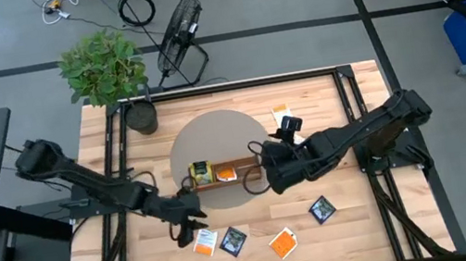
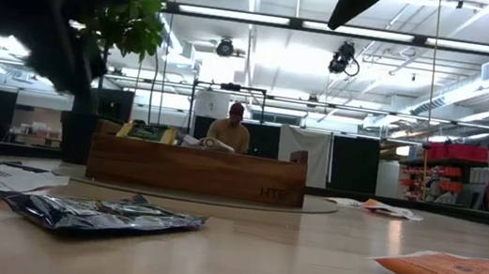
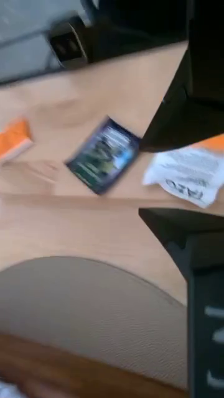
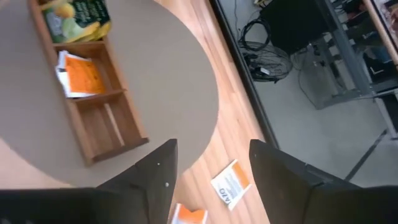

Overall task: Pick & Place Tea
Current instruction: Put the orange tea bag into the wooden organizer, then put the bottom orange tea bag into the wooden organizer

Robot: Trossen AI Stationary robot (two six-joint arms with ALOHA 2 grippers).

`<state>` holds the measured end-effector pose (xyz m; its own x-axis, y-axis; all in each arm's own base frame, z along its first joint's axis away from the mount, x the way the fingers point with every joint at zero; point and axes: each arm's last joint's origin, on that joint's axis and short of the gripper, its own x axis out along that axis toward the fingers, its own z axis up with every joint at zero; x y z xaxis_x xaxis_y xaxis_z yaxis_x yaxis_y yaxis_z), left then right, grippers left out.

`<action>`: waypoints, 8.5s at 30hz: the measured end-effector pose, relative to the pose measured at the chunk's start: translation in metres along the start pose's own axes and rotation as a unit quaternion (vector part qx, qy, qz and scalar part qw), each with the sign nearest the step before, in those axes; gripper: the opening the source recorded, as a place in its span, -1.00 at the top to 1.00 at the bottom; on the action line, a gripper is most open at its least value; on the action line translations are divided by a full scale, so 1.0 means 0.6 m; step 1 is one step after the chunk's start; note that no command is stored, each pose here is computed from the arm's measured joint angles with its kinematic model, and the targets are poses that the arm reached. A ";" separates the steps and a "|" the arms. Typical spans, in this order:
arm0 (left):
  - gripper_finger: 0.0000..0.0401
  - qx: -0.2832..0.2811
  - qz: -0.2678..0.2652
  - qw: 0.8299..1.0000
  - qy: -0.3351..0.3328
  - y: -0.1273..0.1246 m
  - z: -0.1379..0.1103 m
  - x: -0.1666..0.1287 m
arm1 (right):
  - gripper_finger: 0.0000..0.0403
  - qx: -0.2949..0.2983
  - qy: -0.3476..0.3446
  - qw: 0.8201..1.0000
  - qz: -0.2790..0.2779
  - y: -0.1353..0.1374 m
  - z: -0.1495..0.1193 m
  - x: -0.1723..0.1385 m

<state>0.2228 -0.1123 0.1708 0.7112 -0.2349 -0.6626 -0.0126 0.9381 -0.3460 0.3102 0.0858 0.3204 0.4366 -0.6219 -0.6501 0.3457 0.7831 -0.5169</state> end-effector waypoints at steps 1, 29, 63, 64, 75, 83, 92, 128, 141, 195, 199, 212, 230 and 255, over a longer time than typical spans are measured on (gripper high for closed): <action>0.12 0.004 0.004 1.000 0.013 0.002 -0.005 0.008 | -0.03 0.000 -0.002 1.000 0.002 0.003 -0.001 -0.003; 0.21 0.078 0.015 0.990 0.115 0.018 -0.054 0.072 | -0.03 0.024 -0.023 0.999 0.011 0.021 -0.005 -0.022; 0.98 0.073 0.007 0.996 0.053 -0.008 -0.007 0.032 | -0.03 0.022 -0.023 0.999 0.009 0.021 -0.006 -0.022; 0.98 0.079 0.006 0.996 0.044 -0.012 0.000 0.026 | -0.03 0.022 -0.023 0.999 0.009 0.021 -0.006 -0.022; 0.99 0.175 0.216 0.958 -0.063 -0.028 0.092 -0.054 | -0.03 0.031 -0.029 0.999 0.014 0.023 -0.002 -0.022; 0.99 0.235 0.404 0.875 -0.125 -0.019 0.133 -0.064 | -0.03 0.031 -0.037 0.998 0.028 0.026 0.002 -0.022; 0.99 0.256 0.481 0.834 -0.079 0.026 0.134 0.026 | -0.03 0.029 -0.037 0.999 0.028 0.026 0.002 -0.022; 0.99 0.286 0.526 0.800 -0.041 0.036 0.069 0.131 | -0.03 0.029 -0.038 0.998 0.027 0.026 0.002 -0.023; 0.99 0.288 0.495 0.819 -0.040 0.024 0.065 0.131 | -0.03 0.029 -0.038 0.999 0.027 0.026 0.002 -0.023; -0.04 0.238 0.505 0.829 -0.049 0.008 0.070 0.037 | -0.03 0.046 0.115 0.971 0.205 0.031 -0.125 0.023; -0.04 0.237 0.505 0.829 -0.049 0.008 0.070 0.037 | -0.03 0.027 0.042 0.951 0.304 0.081 -0.125 0.007; -0.04 0.227 0.502 0.833 -0.055 0.008 0.070 0.037 | -0.20 -0.163 0.016 0.915 0.370 0.237 -0.165 0.032; -0.04 0.226 0.502 0.833 -0.054 0.008 0.069 0.037 | -0.54 -0.324 -0.051 0.869 0.370 0.320 -0.209 0.024; -0.04 0.223 0.492 0.840 -0.049 0.008 0.069 0.038 | 0.50 -0.313 -0.026 0.876 0.367 0.336 -0.222 0.038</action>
<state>0.2681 -0.1028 0.1816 0.5660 0.7116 -0.4162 -0.3794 0.6731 0.6348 0.2791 0.2295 0.1271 0.3940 0.0624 -0.9170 -0.5595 0.8078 -0.1854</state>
